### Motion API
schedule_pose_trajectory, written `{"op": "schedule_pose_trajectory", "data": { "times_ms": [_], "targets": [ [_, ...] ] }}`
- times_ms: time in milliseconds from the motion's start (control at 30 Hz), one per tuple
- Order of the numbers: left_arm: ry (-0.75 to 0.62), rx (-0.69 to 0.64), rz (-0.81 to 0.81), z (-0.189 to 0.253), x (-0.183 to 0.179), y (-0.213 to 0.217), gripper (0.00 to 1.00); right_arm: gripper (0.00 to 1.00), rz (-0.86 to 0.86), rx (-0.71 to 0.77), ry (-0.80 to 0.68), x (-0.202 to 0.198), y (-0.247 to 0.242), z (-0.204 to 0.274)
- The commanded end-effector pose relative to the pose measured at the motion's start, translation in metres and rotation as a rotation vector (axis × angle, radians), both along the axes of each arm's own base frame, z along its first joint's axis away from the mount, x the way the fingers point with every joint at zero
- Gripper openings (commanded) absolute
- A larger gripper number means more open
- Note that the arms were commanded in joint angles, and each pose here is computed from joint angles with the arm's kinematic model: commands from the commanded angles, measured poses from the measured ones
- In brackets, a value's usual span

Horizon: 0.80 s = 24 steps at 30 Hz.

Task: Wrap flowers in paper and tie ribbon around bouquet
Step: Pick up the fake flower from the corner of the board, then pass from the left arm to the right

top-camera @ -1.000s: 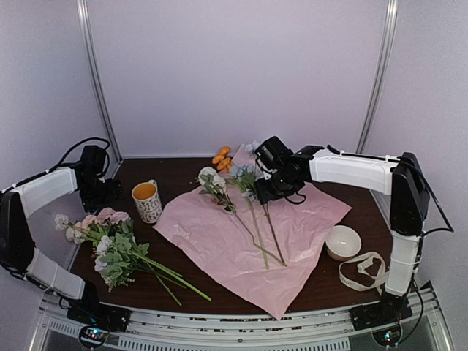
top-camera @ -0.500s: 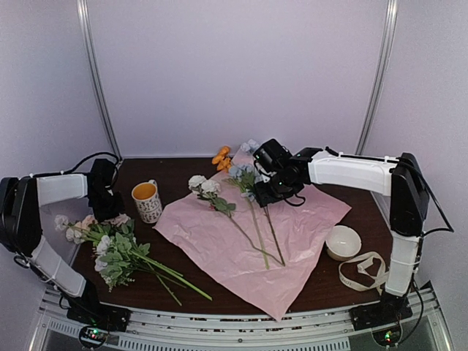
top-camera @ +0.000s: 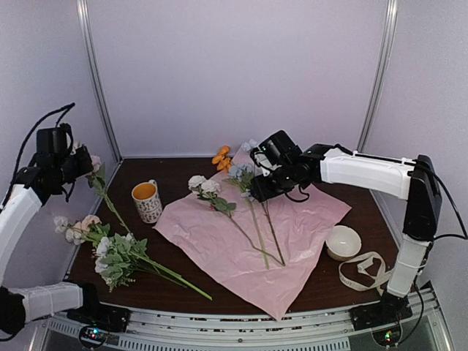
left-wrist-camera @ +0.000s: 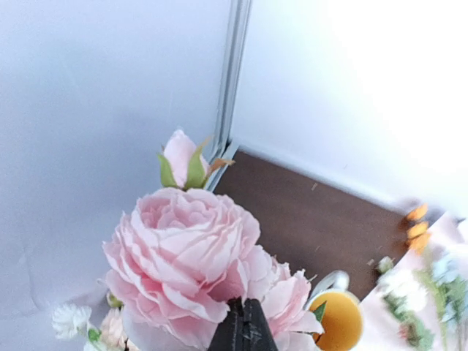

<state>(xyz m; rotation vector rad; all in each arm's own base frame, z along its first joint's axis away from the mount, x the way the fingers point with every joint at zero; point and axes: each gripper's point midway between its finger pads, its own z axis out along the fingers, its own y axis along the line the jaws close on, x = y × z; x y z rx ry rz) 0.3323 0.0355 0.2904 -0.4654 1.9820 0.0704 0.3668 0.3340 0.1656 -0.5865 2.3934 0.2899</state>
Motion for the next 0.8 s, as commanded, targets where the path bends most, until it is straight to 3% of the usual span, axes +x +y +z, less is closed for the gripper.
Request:
{"op": "schedule_pose_trajectory", "data": {
  "times_ms": [0, 100, 300, 400, 467, 567, 767],
  "targets": [
    [-0.436, 0.047, -0.196, 0.122, -0.031, -0.029, 0.00, 0.57, 0.225, 0.196, -0.151, -0.026, 0.051, 0.072],
    [-0.658, 0.008, -0.342, 0.177, -0.067, -0.054, 0.00, 0.57, 0.411, 0.297, -0.220, -0.058, 0.088, 0.107],
    [-0.841, -0.140, -0.570, 0.228, -0.102, -0.096, 0.00, 0.59, 0.714, 0.508, -0.347, -0.125, 0.150, 0.175],
    [-0.887, -0.213, -0.662, 0.245, -0.108, -0.116, 0.00, 0.62, 0.755, 0.625, -0.372, -0.136, 0.176, 0.199],
    [-0.909, -0.246, -0.722, 0.254, -0.109, -0.133, 0.00, 0.69, 0.765, 0.691, -0.374, -0.139, 0.193, 0.212],
    [-0.908, -0.232, -0.789, 0.260, -0.106, -0.162, 0.00, 0.97, 0.769, 0.753, -0.346, -0.142, 0.217, 0.220],
    [-0.899, -0.315, -0.888, 0.260, -0.089, -0.197, 0.00, 0.97, 0.742, 0.801, -0.321, -0.144, 0.233, 0.218]
  ]
}}
